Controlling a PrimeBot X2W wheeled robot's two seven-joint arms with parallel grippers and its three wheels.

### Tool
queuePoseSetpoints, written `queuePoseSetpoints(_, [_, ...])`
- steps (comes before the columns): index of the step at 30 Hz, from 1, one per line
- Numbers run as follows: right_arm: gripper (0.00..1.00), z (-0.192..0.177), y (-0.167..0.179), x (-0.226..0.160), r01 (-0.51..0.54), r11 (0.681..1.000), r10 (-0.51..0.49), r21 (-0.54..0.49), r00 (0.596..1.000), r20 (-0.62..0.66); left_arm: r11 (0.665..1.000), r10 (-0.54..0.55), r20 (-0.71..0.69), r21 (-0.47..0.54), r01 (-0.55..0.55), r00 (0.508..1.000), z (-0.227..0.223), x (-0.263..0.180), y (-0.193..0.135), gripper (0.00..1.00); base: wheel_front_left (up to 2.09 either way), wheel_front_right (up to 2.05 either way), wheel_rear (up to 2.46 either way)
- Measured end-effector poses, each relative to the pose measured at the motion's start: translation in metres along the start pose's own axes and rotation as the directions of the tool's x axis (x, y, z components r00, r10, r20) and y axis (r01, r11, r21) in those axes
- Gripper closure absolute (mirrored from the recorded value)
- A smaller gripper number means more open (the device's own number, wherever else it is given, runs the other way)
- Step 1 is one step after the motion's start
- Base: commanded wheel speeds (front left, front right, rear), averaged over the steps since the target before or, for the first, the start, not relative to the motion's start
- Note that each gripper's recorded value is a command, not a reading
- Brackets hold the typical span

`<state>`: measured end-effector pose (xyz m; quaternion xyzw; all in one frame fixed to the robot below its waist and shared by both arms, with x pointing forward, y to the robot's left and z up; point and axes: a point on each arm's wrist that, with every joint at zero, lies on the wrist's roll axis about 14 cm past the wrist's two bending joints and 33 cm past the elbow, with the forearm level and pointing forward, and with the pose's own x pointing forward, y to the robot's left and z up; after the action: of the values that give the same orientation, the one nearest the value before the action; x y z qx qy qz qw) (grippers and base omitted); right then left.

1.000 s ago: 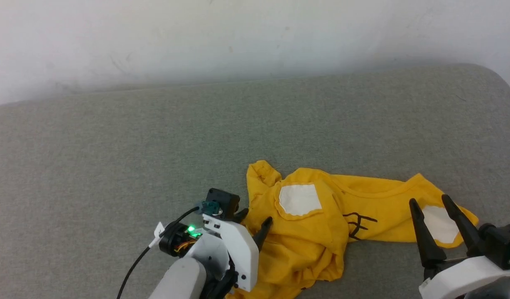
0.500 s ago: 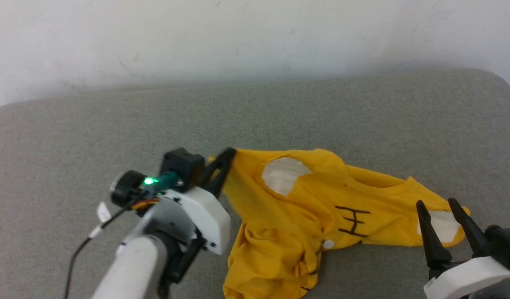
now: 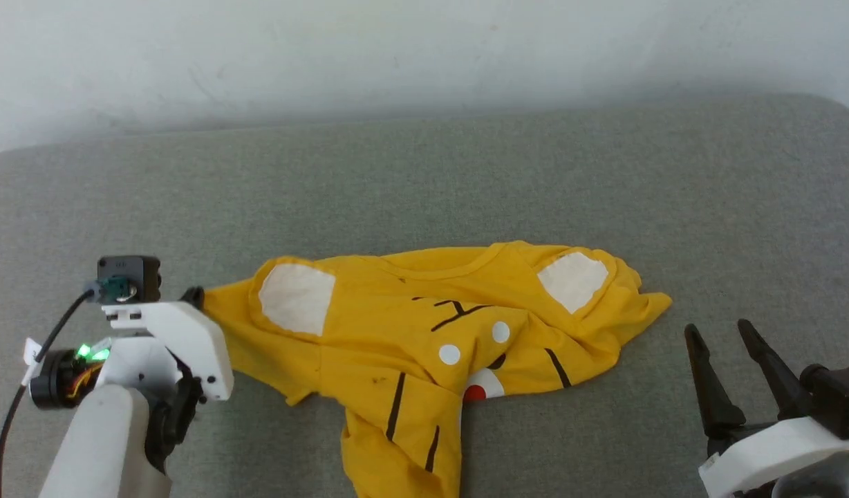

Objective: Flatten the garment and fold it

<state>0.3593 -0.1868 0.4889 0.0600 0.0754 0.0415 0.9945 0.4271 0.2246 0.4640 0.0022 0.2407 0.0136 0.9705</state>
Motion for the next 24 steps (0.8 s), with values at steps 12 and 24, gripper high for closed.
queuePoseSetpoints(12, [0.0,-0.007,-0.014,-0.007,0.046,0.999,-0.045,0.014,0.999,-0.024,0.991,0.03,0.009,-0.128,-0.028,1.0,-0.029,0.028,0.0,0.0,0.0,0.0,0.0])
queuePoseSetpoints(24, [0.0,-0.007,-0.031,0.019,0.043,0.994,-0.035,0.098,0.996,-0.084,0.987,0.046,0.495,-0.156,0.037,0.868,0.034,-0.029,-0.006,0.0,0.0,0.0,0.0])
